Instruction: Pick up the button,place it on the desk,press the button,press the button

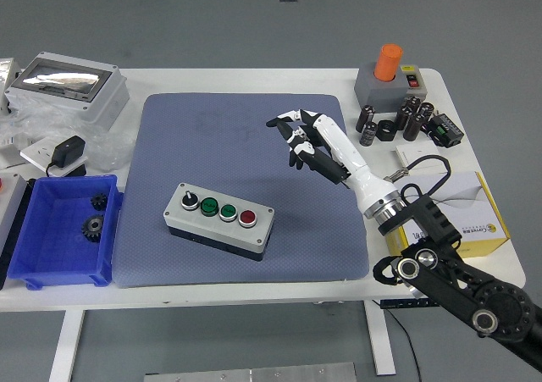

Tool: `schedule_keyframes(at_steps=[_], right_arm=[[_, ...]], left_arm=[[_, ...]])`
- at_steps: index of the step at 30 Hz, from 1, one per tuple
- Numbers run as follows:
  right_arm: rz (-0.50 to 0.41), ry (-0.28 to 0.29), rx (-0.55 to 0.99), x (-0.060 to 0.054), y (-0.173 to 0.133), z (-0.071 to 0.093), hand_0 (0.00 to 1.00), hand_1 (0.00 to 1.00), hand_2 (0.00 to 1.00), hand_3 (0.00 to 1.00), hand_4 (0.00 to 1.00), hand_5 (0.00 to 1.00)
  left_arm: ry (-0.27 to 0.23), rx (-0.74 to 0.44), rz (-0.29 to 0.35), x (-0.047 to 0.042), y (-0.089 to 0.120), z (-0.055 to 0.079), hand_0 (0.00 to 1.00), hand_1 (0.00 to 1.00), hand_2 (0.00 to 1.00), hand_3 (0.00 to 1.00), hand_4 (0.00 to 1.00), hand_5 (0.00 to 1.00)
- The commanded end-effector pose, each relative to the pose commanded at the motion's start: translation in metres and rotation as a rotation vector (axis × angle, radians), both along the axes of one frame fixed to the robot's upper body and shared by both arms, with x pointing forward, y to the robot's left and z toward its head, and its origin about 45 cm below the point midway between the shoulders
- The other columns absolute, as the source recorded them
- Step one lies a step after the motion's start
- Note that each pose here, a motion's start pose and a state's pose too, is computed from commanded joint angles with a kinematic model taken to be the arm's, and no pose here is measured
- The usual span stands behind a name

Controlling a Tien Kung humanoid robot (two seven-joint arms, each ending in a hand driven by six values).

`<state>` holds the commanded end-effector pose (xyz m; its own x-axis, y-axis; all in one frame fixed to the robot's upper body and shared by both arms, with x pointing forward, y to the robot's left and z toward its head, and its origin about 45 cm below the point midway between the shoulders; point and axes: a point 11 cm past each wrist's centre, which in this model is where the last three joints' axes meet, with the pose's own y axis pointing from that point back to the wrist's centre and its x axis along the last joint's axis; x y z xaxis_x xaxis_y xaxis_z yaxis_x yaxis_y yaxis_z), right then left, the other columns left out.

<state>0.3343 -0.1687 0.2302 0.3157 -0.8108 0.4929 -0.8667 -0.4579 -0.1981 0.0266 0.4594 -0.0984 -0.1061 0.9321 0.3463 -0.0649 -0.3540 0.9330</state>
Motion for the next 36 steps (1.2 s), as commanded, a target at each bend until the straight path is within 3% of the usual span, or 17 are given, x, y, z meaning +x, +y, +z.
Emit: schedule_keyframes(at_steps=[5,6,11,12,17,18,23,24,29,30,36], right_arm=[[-0.035,-0.01,-0.005,-0.002,-0.011,-0.003,0.305,0.416,0.549,0.717,0.695,0.998],[-0.045,-0.011,-0.004,-0.003,-0.014,-0.003,0.363,0.483,0.601,0.721,0.794,0.998],[-0.102,-0.023,-0.011,-0.014,-0.024,-0.003,0.363,0.483,0.601,0.721,0.794,0.998],[-0.112,-0.027,-0.018,-0.016,-0.026,-0.003,0.531,0.624,0.665,0.733,0.781,0.992],[-0.128,-0.051,-0.071,-0.023,-0.024,-0.001,0.531,0.624,0.665,0.733,0.781,0.992],[-0.129,-0.056,-0.081,-0.024,-0.022,-0.001,0.711,0.706,0.72,0.744,0.846,0.825],[-0.128,-0.074,-0.117,-0.024,-0.016,0.0,0.711,0.706,0.72,0.744,0.846,0.825],[-0.124,-0.077,-0.129,-0.024,-0.014,0.0,0.742,0.726,0.733,0.738,0.796,0.641],[-0.104,-0.083,-0.168,-0.023,-0.004,0.0,0.742,0.726,0.733,0.738,0.796,0.641],[-0.101,-0.08,-0.169,-0.023,-0.002,-0.002,0.756,0.736,0.746,0.738,0.72,0.384],[-0.117,-0.044,-0.16,-0.023,0.0,-0.014,0.756,0.736,0.746,0.738,0.72,0.384]], left_arm=[[0.0,0.002,-0.003,0.0013,0.001,0.001,0.662,0.631,0.612,0.731,0.849,0.685],[0.0,0.002,-0.004,0.0015,0.001,0.001,0.662,0.63,0.611,0.731,0.848,0.686],[0.001,0.001,-0.005,0.0013,0.001,0.0,0.662,0.63,0.611,0.731,0.848,0.686],[0.002,0.003,-0.005,0.0012,0.001,0.001,0.662,0.631,0.612,0.731,0.847,0.686],[0.004,0.013,-0.004,0.0019,0.006,0.003,0.662,0.631,0.612,0.731,0.847,0.686],[0.003,0.015,-0.004,0.0022,0.007,0.003,0.662,0.631,0.612,0.731,0.847,0.686],[0.004,0.019,-0.004,0.0025,0.009,0.004,0.662,0.631,0.612,0.731,0.847,0.686],[0.005,0.019,-0.004,0.0023,0.009,0.004,0.662,0.633,0.612,0.731,0.848,0.684],[0.011,0.02,-0.008,0.0022,0.01,0.005,0.662,0.633,0.612,0.731,0.848,0.684],[0.01,0.021,-0.01,0.0028,0.01,0.005,0.662,0.633,0.613,0.732,0.848,0.683],[-0.001,0.032,-0.021,0.0088,0.016,0.008,0.662,0.633,0.613,0.732,0.848,0.683]])
